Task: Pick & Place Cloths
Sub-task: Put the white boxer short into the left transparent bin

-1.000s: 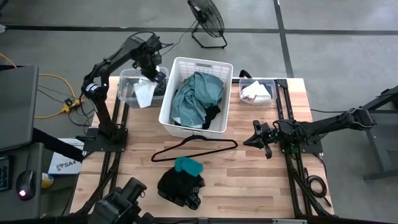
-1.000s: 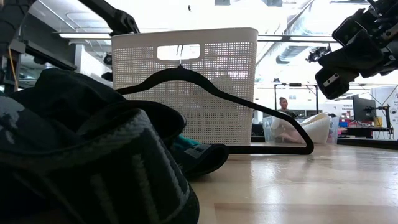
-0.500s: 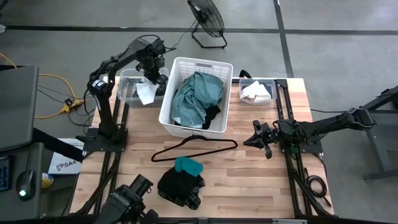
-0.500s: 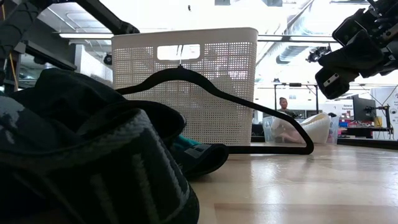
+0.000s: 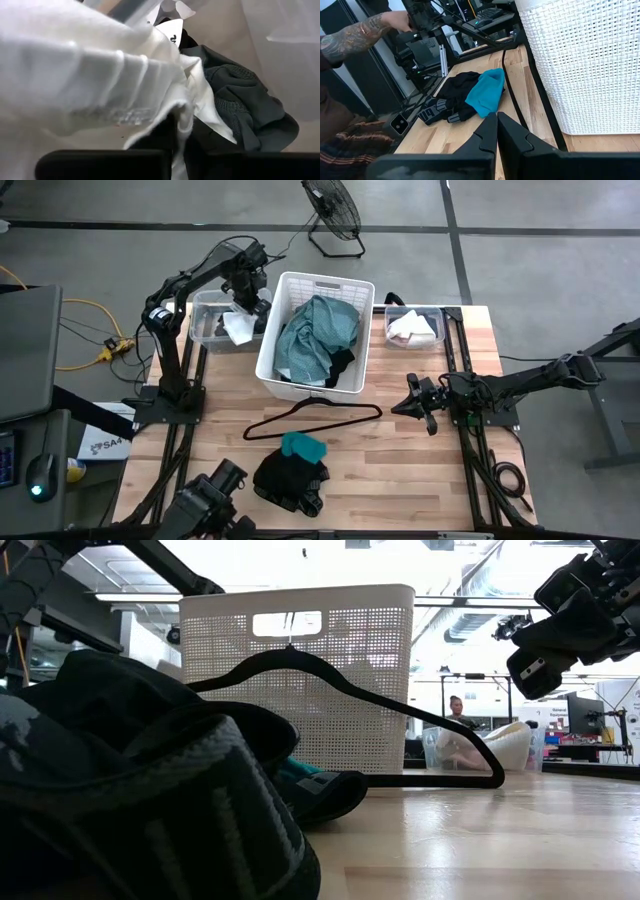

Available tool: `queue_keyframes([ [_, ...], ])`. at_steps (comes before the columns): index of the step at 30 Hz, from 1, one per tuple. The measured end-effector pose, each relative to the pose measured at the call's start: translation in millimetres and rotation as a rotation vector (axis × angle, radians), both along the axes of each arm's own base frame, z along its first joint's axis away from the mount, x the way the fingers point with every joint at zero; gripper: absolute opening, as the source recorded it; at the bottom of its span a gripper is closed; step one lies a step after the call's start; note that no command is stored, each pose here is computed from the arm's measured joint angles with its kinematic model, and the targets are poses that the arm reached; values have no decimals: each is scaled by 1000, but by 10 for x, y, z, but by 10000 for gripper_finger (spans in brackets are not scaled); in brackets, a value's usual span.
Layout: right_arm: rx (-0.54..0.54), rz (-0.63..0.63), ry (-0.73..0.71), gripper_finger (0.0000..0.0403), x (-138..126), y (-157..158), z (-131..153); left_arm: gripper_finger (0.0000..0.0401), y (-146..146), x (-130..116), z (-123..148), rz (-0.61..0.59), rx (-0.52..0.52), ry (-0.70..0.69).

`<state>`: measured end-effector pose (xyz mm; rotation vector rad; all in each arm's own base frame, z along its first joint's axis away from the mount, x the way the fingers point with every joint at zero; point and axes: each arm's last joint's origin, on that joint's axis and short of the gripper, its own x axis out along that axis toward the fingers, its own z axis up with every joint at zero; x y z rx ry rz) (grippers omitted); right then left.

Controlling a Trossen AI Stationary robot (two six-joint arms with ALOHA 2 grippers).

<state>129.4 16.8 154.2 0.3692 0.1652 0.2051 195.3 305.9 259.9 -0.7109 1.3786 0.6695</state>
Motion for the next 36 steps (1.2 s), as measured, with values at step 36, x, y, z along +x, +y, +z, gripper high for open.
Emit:
queue_keyframes([
  [36,0,0,0,3,0,0,0,180,-917,-120,830,-217,41,25],
])
